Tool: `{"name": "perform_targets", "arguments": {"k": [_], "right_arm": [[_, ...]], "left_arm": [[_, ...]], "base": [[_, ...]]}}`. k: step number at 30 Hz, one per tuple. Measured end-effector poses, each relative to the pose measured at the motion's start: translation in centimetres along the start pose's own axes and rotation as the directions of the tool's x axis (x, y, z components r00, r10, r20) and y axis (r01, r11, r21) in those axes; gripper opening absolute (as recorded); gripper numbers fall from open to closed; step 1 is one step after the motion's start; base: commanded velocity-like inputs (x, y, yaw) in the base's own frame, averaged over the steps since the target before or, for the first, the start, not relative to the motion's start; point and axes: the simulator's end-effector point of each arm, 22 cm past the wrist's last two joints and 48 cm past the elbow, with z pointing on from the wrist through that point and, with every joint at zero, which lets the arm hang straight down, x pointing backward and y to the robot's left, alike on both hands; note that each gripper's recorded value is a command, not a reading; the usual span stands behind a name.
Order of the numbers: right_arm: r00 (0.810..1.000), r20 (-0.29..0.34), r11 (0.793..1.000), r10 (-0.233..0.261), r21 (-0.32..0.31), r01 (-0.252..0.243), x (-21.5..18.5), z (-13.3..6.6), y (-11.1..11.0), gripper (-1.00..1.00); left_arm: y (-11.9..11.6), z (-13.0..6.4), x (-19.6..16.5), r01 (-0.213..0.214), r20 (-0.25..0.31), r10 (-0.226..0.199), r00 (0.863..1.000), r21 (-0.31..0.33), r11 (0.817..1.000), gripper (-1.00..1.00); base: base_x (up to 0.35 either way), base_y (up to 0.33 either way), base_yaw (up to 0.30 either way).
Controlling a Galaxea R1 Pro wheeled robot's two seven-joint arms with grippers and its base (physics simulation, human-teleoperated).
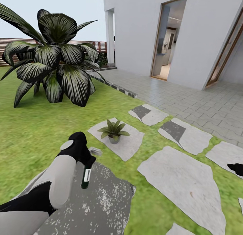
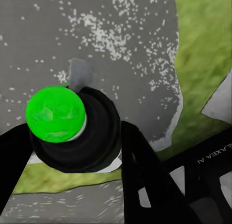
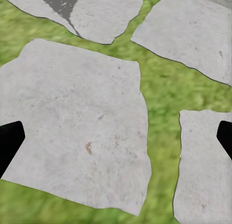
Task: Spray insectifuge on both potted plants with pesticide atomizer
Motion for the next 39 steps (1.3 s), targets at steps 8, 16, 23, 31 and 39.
{"name": "perform_targets", "arguments": {"k": [8, 16, 23, 31, 39], "right_arm": [[1.0, 0.003, 1.0, -0.001, 0.0, 0.001, -0.1, 0.0, 0.0, 1.0], [0.999, -0.05, 1.0, 0.007, -0.03, -0.008, 2.0, 1.2, 0.9, 1.0], [0.999, 0.0, 0.998, -0.047, -0.046, 0.047, 1.4, 1.9, 1.4, 1.0], [0.995, 0.048, 0.994, -0.093, -0.05, 0.095, 0.6, 2.1, 1.6, 1.0], [0.994, 0.048, 0.994, -0.095, -0.05, 0.097, 0.6, 2.2, 1.6, 1.0]], "left_arm": [[0.2, -0.2, 0.0, 0.001, 0.002, -0.001, 1.0, -0.007, 1.0, -1.0], [1.1, -1.3, -0.7, 0.016, 0.042, -0.015, 0.999, -0.032, 0.999, -1.0], [1.9, -2.1, -1.1, 0.022, 0.065, -0.019, 0.998, -0.052, 0.998, -1.0], [1.8, -2.1, -1.1, 0.017, 0.064, -0.014, 0.998, -0.055, 0.998, -1.0], [1.6, -2.0, -1.1, 0.016, 0.062, -0.013, 0.998, -0.049, 0.999, -1.0]], "base": [[0.297, 0.0, 0.0], [0.34, 0.0, 0.0], [0.34, 0.0, 0.0], [0.314, 0.096, 0.0], [0.151, 0.012, 0.0]]}}
